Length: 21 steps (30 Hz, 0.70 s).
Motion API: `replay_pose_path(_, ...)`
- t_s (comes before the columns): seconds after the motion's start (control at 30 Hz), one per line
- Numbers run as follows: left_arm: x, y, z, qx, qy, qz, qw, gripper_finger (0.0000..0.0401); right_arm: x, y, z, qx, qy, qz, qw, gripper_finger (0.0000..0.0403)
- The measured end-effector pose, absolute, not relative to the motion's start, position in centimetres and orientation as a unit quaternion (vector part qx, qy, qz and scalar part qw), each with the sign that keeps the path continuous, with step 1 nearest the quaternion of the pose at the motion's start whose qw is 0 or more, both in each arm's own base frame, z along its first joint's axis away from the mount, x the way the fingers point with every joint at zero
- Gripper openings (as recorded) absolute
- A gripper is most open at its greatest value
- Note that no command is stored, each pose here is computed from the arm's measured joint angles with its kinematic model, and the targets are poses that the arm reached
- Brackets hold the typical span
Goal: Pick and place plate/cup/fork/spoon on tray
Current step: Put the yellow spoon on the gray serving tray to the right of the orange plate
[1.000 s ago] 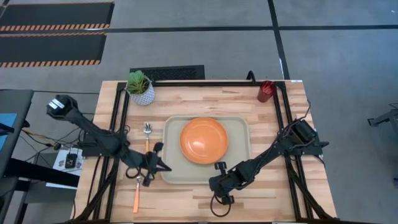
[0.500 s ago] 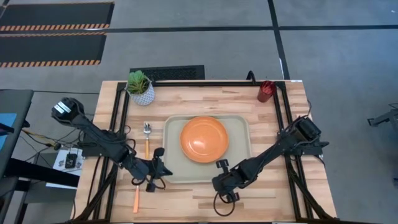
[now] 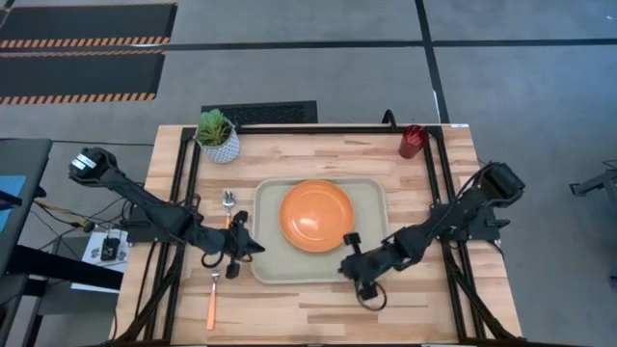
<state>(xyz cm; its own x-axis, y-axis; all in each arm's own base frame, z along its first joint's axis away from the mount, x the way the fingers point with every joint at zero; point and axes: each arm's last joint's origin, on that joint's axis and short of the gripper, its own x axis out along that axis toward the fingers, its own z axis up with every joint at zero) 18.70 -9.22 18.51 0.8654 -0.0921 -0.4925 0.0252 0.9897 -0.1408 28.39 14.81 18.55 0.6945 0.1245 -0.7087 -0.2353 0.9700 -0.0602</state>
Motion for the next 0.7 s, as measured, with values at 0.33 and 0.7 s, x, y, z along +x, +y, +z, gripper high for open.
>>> replay_pose_path(0.33,17.5,-6.1,18.3,-0.17,0.317,0.068,0.931,0.0,25.1,7.4,18.6,-0.059,0.295,0.012,0.954,0.0006)
replay_pose_path(0.7,16.5,-4.2,17.8,-0.233,0.397,0.195,0.866,0.0084,24.2,-0.1,21.7,-0.098,0.171,-0.044,0.979,0.0007)
